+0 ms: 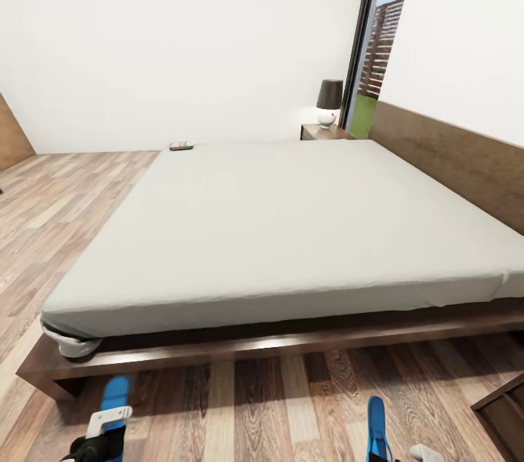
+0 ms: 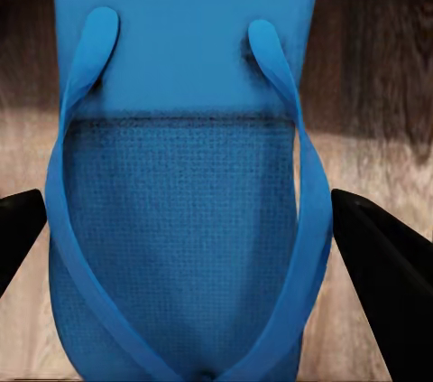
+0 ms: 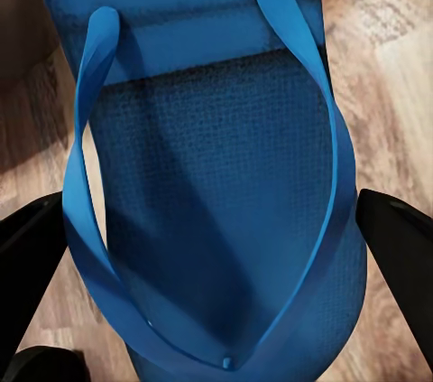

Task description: In the bedroom, move the book from the bed onto either nightstand, and place the two sandals side by side next to the bed.

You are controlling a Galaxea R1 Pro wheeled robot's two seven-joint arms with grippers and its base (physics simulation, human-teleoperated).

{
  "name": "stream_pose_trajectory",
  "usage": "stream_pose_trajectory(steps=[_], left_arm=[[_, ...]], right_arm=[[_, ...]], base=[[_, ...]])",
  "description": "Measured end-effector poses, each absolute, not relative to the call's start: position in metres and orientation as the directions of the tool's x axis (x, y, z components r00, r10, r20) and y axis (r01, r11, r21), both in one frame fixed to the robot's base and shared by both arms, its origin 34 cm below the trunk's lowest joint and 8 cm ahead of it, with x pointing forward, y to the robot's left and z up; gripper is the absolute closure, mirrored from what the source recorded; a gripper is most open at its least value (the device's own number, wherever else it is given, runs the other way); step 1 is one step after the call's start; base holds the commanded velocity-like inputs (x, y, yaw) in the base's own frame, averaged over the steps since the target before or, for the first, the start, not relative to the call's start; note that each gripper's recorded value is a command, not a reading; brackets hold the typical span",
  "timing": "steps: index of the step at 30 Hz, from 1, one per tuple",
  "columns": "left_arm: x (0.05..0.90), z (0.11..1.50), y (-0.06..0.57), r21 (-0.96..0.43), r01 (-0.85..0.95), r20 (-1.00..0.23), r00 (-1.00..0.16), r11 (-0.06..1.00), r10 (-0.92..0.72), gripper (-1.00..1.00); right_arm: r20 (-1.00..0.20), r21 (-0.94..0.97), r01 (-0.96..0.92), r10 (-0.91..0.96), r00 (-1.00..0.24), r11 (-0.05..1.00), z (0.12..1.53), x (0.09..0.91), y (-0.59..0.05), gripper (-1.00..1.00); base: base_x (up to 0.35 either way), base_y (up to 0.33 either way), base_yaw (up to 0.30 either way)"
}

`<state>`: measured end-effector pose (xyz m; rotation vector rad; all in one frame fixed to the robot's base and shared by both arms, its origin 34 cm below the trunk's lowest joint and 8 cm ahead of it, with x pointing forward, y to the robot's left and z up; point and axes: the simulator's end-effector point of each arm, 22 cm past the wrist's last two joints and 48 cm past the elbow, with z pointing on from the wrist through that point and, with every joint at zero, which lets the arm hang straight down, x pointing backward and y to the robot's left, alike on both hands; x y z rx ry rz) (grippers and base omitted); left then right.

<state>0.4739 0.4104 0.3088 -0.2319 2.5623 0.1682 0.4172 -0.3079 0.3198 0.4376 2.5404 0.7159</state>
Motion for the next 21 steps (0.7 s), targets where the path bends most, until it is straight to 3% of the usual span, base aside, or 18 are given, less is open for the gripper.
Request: stream_pose_trajectory(steps=[12, 17, 21], left_arm=[[0.484, 0.312, 0.412, 0.095, -0.217, -0.548, -0.826, 0.972, -0.131, 1.00], [0.482, 0.310, 0.407, 0.089, -0.211, -0.542, -0.830, 0.973, -0.130, 1.00], [0.482, 0.309, 0.405, 0.087, -0.210, -0.541, -0.831, 0.974, -0.131, 1.00]], right_arm=[[-0.335, 0.608, 0.154, 0.427, -0.840, 0.779, 0.332, 0.421, -0.306, 1.00], [-0.218, 0.665, 0.222, 0.470, -0.855, 0.713, 0.352, 0.428, -0.319, 1.00], [-0.228, 0.683, 0.213, 0.481, -0.847, 0.699, 0.387, 0.466, -0.331, 1.00]], base=[[0.000, 0.000, 0.000], [0.000, 0.000, 0.000], [0.000, 0.000, 0.000]])
